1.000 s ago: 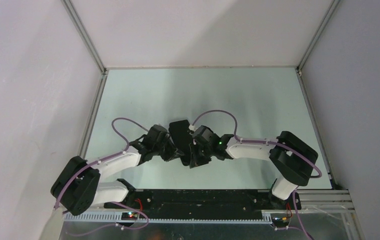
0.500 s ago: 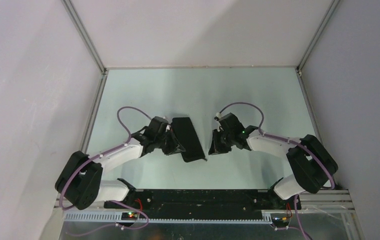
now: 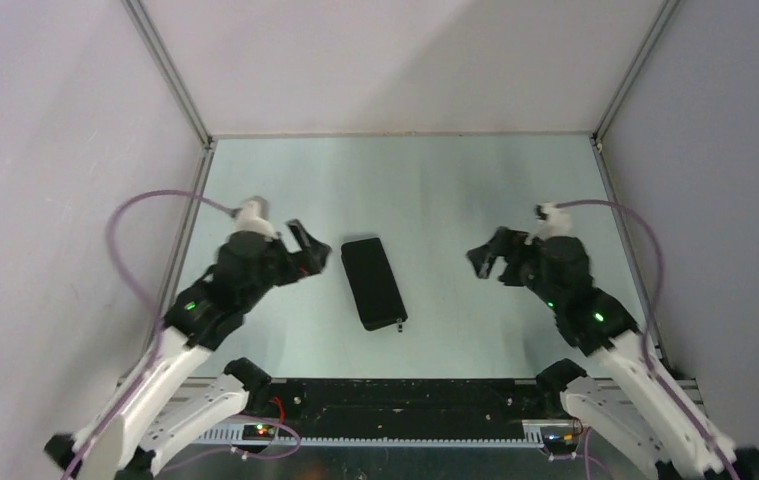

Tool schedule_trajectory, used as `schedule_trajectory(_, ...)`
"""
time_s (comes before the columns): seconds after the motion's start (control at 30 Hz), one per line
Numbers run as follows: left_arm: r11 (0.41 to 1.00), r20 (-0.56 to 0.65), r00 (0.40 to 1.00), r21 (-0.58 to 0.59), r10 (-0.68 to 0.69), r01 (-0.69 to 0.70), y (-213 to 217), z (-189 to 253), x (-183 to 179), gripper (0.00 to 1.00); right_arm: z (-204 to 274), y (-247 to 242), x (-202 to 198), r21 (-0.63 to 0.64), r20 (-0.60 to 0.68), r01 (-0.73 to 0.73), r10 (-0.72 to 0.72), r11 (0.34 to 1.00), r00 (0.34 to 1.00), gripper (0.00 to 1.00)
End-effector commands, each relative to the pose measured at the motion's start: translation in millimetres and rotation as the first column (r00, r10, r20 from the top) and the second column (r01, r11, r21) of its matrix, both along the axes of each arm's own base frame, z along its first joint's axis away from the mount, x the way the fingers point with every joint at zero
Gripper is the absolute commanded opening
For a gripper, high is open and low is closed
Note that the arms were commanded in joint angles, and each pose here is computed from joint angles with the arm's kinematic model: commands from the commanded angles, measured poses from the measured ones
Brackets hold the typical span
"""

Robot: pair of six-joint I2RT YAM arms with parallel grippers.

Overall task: Sort the hair-cutting tools
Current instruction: Reset both arms

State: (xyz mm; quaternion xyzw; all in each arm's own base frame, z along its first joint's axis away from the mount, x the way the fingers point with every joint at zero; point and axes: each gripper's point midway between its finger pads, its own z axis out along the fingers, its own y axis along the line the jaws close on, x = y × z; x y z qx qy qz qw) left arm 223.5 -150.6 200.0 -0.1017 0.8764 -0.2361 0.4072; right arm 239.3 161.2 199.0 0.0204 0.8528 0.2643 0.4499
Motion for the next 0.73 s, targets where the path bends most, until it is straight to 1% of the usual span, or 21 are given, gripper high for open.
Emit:
schedule_trajectory(0.0,0.950,0.290,0.933,0.162,0.214,-0.268,92,72,-12,1.00,48,-79,-16,-0.044,0.206,0.274,-0.260,0.961,0.943,0.99)
schedule_trajectory(0.03,0.945,0.347,0.909,0.142,0.231,-0.294,104,87,-21,1.00,65,-95,-24,-0.004,0.273,0.330,-0.316,0.944,0.909,0.99)
schedule_trajectory(0.07,0.931,0.383,0.885,0.138,0.266,-0.339,117,98,-26,1.00,80,-106,-34,0.030,0.333,0.349,-0.338,0.937,0.880,0.99)
schedule_trajectory(0.13,0.917,0.463,0.834,0.102,0.301,-0.387,138,119,-40,1.00,98,-127,-48,0.074,0.416,0.401,-0.394,0.913,0.820,0.99)
schedule_trajectory(0.2,0.899,0.535,0.770,0.044,0.347,-0.436,160,137,-58,1.00,110,-146,-60,0.105,0.469,0.447,-0.441,0.888,0.765,0.99)
schedule_trajectory(0.27,0.878,0.576,0.723,0.016,0.383,-0.478,176,145,-68,1.00,115,-161,-69,0.118,0.499,0.489,-0.477,0.864,0.723,0.99)
schedule_trajectory(0.3,0.872,0.589,0.709,0.014,0.387,-0.489,180,147,-71,1.00,115,-167,-71,0.116,0.507,0.511,-0.493,0.852,0.707,0.99)
schedule_trajectory(0.37,0.851,0.611,0.669,-0.014,0.423,-0.525,193,150,-78,1.00,116,-175,-76,0.104,0.525,0.533,-0.501,0.840,0.688,0.99)
schedule_trajectory(0.47,0.841,0.635,0.636,-0.041,0.438,-0.539,201,147,-85,1.00,112,-183,-81,0.085,0.533,0.556,-0.509,0.827,0.676,0.99)
schedule_trajectory(0.6,0.840,0.656,0.612,-0.063,0.442,-0.540,203,141,-87,1.00,107,-183,-81,0.070,0.541,0.556,-0.500,0.828,0.676,0.99)
schedule_trajectory(0.7,0.840,0.661,0.606,-0.069,0.442,-0.538,201,137,-85,1.00,102,-181,-78,0.052,0.549,0.549,-0.483,0.834,0.682,0.99)
